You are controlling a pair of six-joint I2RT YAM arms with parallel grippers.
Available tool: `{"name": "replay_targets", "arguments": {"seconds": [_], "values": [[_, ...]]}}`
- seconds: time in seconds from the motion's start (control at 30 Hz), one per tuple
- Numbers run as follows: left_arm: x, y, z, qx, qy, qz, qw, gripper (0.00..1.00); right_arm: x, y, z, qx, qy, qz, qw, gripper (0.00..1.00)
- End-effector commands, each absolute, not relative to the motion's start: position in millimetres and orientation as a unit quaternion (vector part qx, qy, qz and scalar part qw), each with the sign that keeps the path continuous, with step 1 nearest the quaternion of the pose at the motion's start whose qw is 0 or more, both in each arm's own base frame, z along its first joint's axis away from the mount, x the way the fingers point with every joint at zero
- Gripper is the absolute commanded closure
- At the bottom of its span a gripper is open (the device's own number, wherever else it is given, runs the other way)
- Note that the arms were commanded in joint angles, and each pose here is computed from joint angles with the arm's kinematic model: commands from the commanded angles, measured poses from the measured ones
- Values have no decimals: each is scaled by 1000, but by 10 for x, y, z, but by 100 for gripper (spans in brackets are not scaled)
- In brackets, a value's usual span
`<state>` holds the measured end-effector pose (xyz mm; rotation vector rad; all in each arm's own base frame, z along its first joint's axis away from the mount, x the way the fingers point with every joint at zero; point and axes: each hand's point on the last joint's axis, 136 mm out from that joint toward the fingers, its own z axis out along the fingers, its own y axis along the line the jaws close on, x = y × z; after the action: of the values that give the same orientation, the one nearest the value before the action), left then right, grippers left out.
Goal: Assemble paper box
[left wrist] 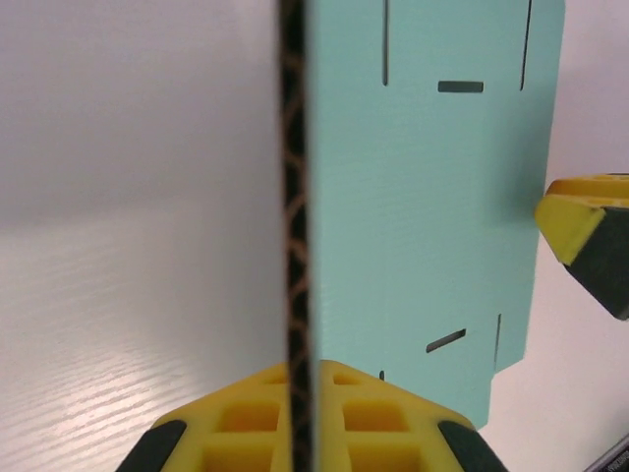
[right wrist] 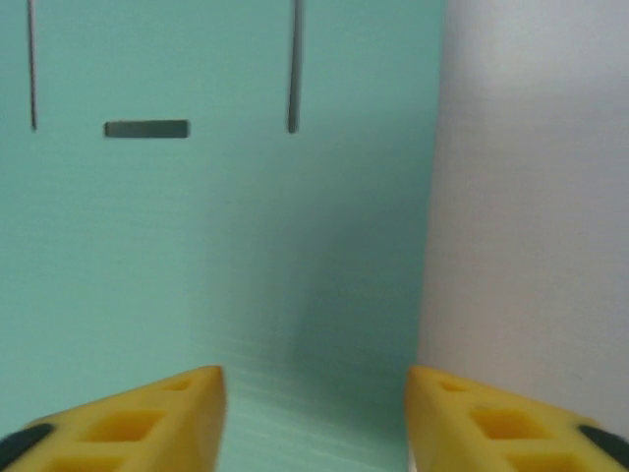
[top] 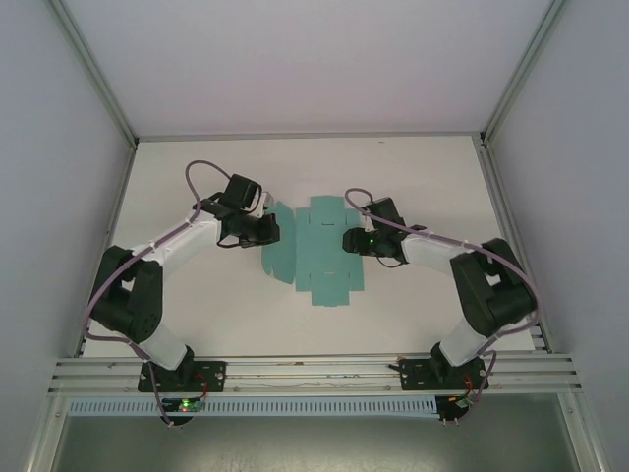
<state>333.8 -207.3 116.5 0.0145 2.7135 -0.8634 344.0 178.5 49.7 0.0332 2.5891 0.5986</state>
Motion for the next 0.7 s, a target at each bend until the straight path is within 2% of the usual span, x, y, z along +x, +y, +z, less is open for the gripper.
{"name": "replay_targets", "arguments": {"seconds": [0.0, 0.13, 0.33, 0.67], "values": [[3454, -2274, 1881, 91, 891, -362, 258, 100, 3497, 1596, 992, -12, 924, 246, 291, 37], [3353, -2307, 2437, 139, 841, -401, 334, 100, 3536, 1464, 1538, -34, 873, 331, 357, 21], [3045, -2299, 2914, 168, 775, -457, 404, 100, 3429, 1480, 2138, -87, 799, 436, 405, 20], [2711, -2245, 3343, 193, 716, -494, 455, 100, 3332, 1564, 2327, -118, 760, 492, 408, 22]]}}
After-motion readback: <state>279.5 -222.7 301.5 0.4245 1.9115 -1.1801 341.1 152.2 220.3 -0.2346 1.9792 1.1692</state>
